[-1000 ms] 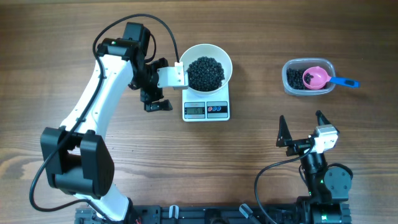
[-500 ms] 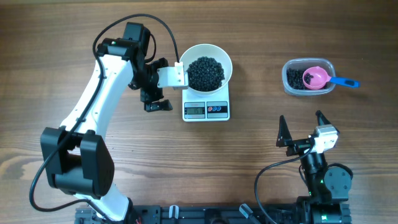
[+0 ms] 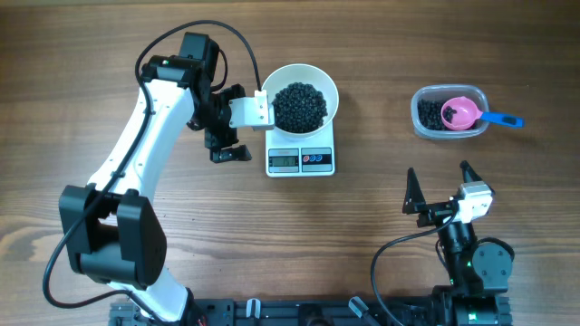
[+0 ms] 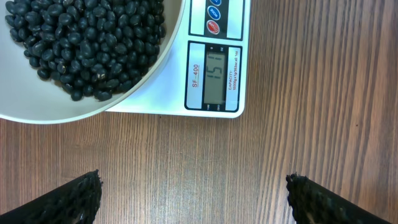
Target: Scoop item into bowl and weigh 150g on scale
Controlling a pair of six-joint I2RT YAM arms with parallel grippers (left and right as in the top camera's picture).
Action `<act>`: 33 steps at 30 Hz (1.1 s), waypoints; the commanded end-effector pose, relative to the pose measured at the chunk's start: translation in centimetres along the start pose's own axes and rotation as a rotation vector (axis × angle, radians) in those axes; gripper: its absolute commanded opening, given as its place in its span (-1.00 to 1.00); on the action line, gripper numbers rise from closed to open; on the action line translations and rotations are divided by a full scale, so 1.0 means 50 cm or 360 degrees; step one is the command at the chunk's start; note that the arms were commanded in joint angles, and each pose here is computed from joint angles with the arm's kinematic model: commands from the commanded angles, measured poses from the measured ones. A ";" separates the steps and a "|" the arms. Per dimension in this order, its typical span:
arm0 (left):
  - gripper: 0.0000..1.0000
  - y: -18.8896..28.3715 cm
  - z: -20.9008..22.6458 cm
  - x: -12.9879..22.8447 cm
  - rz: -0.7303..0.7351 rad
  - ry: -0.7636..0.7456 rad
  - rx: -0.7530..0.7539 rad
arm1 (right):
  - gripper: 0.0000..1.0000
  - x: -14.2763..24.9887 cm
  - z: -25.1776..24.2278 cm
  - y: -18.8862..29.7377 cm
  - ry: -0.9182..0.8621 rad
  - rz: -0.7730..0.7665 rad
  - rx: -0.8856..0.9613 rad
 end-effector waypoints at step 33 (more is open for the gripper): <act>1.00 0.537 0.014 -0.001 -0.1355 0.2135 -0.1478 | 0.99 -0.004 -0.007 0.001 -0.0016 -0.0019 0.0039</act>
Point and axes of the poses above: each gripper's point midway between its finger pads, its own y axis back along the fingers, its own z axis along the line the jaws close on, x = y × z, the point moved 4 cm from there along y, back along the fingers, and after that the axes turned 3 degrees about -y, right-handed, at the moved point
